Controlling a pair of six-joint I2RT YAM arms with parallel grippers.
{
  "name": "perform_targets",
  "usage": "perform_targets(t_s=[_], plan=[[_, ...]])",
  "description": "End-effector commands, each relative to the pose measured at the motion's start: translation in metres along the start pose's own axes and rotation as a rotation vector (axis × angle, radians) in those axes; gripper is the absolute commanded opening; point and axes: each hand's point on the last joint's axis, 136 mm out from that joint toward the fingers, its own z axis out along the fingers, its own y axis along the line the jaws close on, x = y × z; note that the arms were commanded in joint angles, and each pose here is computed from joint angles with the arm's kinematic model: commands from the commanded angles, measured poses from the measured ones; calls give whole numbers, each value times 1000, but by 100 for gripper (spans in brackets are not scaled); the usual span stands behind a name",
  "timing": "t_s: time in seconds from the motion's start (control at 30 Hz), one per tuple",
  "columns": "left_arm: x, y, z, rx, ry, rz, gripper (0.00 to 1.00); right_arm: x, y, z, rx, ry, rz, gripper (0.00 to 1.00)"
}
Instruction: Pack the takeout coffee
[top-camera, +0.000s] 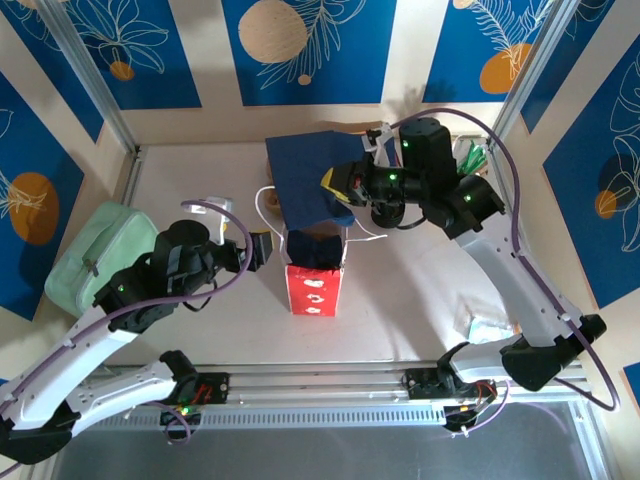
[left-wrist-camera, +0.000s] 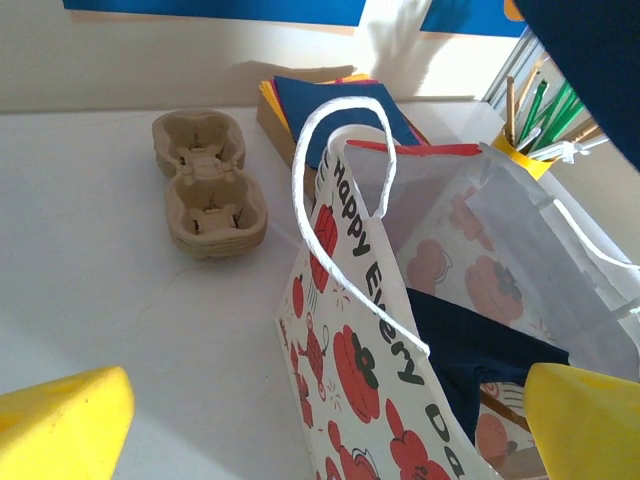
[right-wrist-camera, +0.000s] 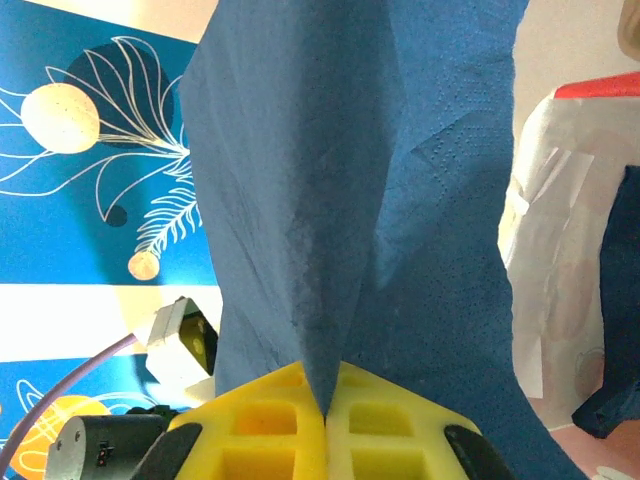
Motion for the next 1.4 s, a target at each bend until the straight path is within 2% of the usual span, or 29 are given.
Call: perform_targets(t_s=[0.0, 0.2, 0.57, 0.97, 1.37], plan=[[-12, -2, -5, 14, -37, -23, 99, 4, -2, 4, 10, -23, 10, 5], [-12, -3, -2, 14, -34, -25, 99, 19, -16, 24, 66, 5, 6, 5], [-11, -4, 2, 13, -25, -23, 99, 33, -58, 46, 255, 18, -53, 5], [-9, -4, 4, 9, -16, -24, 99, 36, -92, 55, 415, 12, -101, 3], [-5, 10, -3, -45, -18, -15, 99, 39, -107, 59, 537, 18, -162, 2]])
